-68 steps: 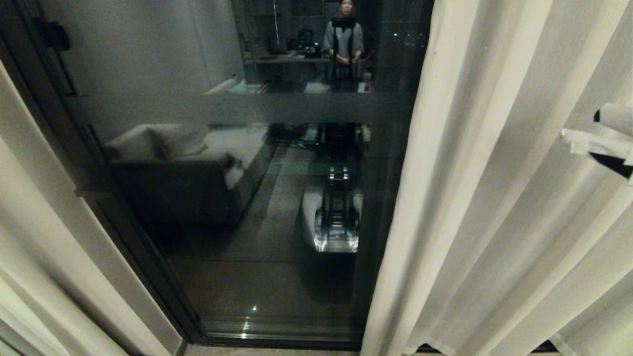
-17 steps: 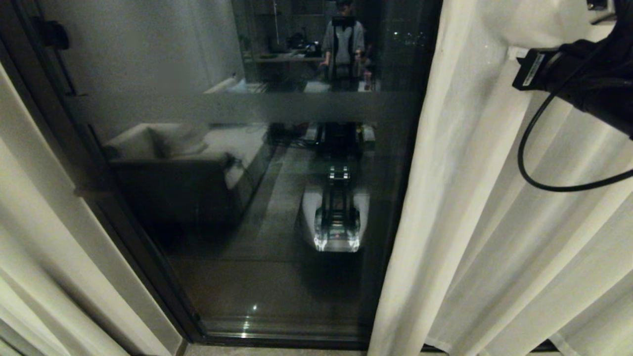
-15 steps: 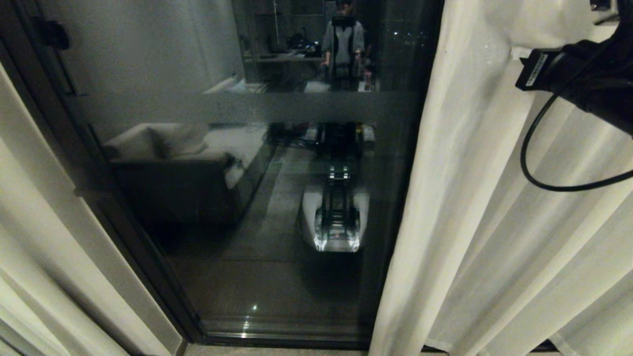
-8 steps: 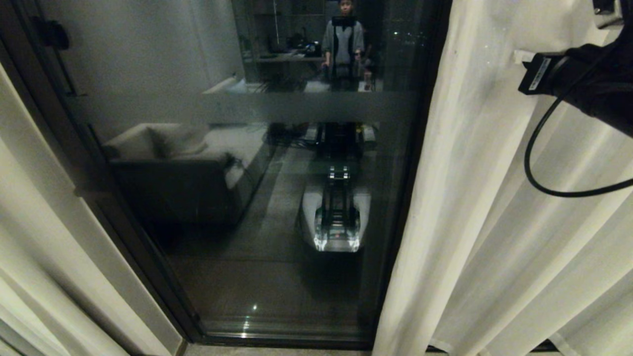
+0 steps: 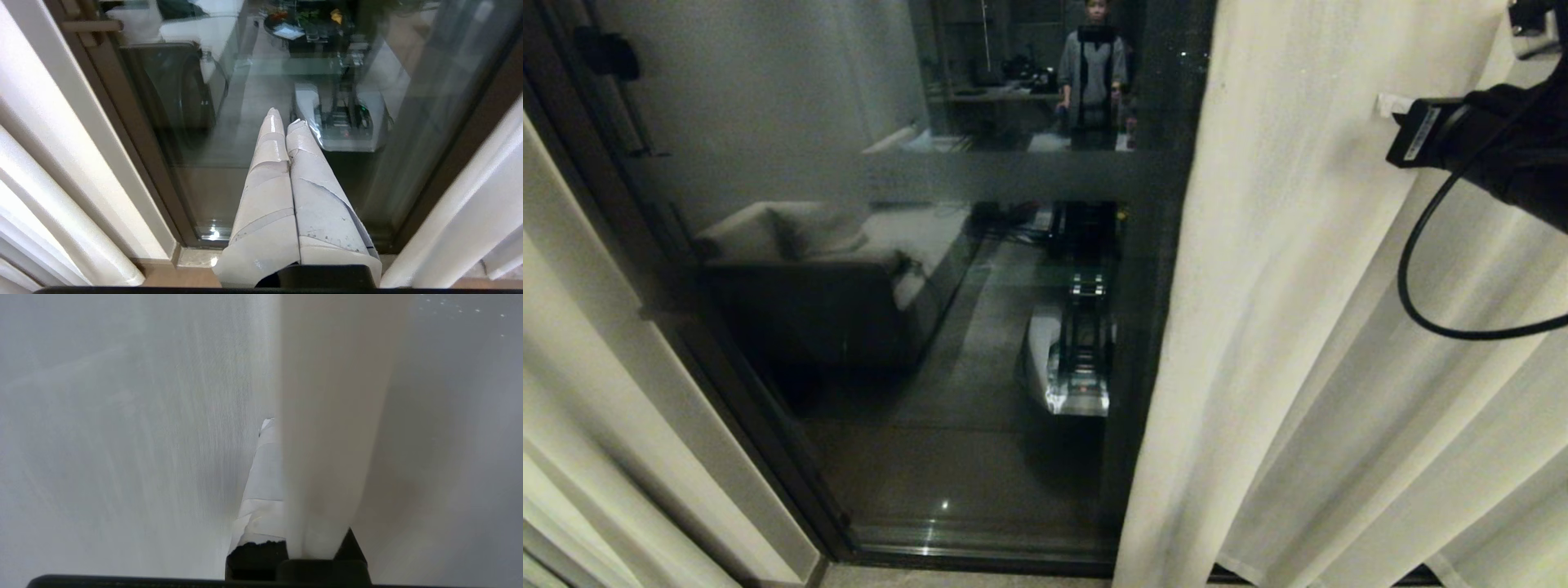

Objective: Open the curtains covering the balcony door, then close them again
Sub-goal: Pull the inner curtains open on both sides

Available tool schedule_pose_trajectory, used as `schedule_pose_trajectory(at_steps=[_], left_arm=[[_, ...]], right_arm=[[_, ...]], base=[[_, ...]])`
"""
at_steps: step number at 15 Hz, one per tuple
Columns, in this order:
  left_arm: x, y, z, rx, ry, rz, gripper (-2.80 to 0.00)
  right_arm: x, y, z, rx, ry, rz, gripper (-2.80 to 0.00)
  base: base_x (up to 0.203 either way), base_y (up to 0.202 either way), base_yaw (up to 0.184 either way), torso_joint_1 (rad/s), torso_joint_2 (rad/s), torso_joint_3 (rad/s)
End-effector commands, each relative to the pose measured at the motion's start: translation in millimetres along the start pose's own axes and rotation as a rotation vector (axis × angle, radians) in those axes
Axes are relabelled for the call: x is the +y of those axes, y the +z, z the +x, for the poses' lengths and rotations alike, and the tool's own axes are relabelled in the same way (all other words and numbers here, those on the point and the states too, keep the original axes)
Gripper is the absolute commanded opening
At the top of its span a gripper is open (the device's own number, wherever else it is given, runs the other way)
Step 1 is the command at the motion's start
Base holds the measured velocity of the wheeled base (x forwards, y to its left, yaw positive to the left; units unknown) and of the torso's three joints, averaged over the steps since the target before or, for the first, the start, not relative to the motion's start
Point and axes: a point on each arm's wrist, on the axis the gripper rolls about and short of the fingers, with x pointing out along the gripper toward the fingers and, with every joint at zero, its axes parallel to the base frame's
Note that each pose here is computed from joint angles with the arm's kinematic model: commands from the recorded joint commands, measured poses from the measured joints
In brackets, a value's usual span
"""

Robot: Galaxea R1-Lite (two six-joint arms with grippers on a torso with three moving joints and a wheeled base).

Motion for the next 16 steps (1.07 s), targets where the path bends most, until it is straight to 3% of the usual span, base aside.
schedule_pose_trajectory(at_steps=[1, 16], left_arm=[[0.1, 0, 0, 0.0, 0.002, 0.0, -2.8], [0.1, 0, 0, 0.0, 0.004, 0.0, -2.8]], right_arm=[[0, 1, -1, -0.004, 0.002, -0.001, -2.8], [-11, -9, -7, 0.01, -0.037, -0.005, -2.8]], base=[[0.0, -0.198, 0.0, 0.012, 0.0, 0.007], [0.0, -0.192, 0.003, 0.004, 0.0, 0.002]])
